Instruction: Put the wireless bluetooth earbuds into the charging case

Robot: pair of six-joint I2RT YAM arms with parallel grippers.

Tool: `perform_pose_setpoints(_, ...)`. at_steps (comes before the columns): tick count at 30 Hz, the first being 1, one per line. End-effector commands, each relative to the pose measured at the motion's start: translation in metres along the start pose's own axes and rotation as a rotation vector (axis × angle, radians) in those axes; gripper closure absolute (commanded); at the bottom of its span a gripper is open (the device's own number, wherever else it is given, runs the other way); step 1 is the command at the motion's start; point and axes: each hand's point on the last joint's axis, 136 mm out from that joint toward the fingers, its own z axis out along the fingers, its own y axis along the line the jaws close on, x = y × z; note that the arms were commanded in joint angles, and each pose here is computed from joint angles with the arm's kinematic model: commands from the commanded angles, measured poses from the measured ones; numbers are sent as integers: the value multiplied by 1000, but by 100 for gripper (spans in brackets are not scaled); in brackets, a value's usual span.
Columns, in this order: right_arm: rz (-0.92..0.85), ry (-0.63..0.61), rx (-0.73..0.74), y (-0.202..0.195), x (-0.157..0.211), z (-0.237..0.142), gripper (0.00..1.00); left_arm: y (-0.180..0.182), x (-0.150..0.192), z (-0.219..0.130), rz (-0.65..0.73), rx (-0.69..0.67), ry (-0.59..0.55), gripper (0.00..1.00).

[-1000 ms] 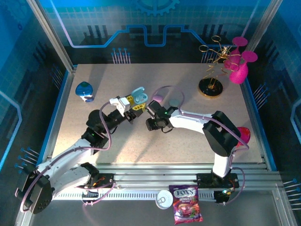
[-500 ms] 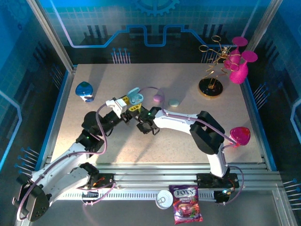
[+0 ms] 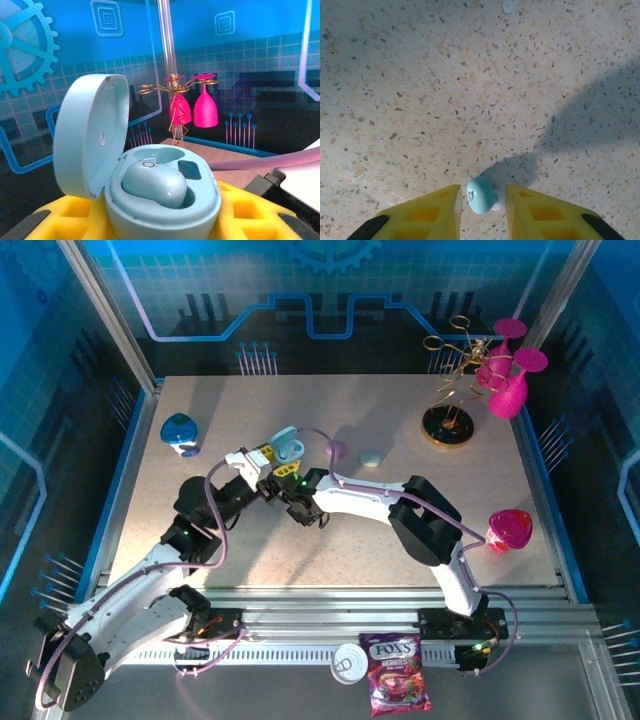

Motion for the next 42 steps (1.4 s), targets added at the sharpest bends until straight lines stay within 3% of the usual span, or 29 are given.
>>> perform_pose_setpoints(1, -44, 24, 28, 5, 3, 5, 72, 5, -10, -3, 30, -26, -28, 68)
perform_pose_setpoints(23, -86, 77, 76, 6, 13, 26, 79, 4, -11, 1, 29, -16, -30, 68)
perform_pose_setpoints(27, -87, 81, 78, 5, 13, 24, 84, 4, -9, 2, 26, -14, -27, 68)
perform_pose_setpoints(36, 89, -19, -41, -20, 12, -21, 84, 8, 2, 8, 4, -24, -7, 68)
perform_pose_setpoints(42, 286, -93, -228, -43, 29, -57, 83, 10, 12, 15, -15, -15, 17, 68)
